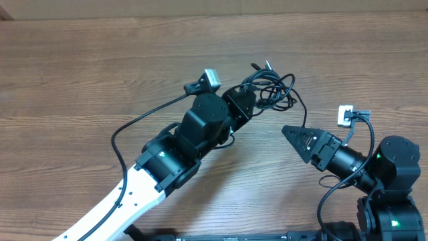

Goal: Untangle cables

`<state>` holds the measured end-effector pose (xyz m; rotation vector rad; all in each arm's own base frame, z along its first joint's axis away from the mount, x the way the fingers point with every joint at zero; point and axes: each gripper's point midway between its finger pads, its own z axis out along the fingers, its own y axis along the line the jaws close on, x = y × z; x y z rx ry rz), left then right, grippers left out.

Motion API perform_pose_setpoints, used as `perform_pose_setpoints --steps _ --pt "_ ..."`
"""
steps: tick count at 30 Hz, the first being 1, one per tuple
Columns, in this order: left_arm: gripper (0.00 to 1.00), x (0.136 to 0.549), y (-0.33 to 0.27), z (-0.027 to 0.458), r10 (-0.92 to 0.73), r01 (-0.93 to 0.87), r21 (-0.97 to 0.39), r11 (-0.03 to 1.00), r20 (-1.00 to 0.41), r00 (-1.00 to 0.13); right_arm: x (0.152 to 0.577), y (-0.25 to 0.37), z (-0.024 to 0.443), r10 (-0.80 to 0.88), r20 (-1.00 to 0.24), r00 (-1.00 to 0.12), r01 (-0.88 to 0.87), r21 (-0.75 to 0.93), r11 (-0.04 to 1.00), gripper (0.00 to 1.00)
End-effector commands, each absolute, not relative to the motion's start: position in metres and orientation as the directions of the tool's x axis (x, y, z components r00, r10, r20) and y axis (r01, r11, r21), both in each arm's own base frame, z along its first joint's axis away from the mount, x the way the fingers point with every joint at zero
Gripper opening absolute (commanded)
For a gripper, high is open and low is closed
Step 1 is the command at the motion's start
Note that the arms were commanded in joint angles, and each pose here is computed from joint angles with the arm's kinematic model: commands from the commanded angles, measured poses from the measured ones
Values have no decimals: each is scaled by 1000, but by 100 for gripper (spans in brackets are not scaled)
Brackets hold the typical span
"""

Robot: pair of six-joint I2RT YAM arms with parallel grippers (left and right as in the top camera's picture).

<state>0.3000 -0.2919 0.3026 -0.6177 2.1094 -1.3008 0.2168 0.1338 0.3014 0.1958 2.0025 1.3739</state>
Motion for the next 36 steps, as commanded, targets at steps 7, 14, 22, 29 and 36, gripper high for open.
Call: perform_pose_setpoints --steps 7,14,22,29,36 --pt "4 263 -329 317 -538 17 -916 402 -251 -805 220 130 309 479 -516 -711 -284 833 476 52" --pt "4 257 -334 317 -438 177 -852 493 -419 -795 228 118 295 524 -501 -689 -198 825 529 28" --pt "4 249 -339 316 -311 330 -775 540 -547 -777 232 109 286 543 -508 -669 -154 809 568 18" --pt "4 233 -349 315 -197 422 -749 511 -580 -790 233 109 287 543 -511 -666 -157 808 568 18" --pt "4 238 -347 316 -239 388 -765 514 -562 -792 233 109 288 542 -512 -666 -158 808 568 7"
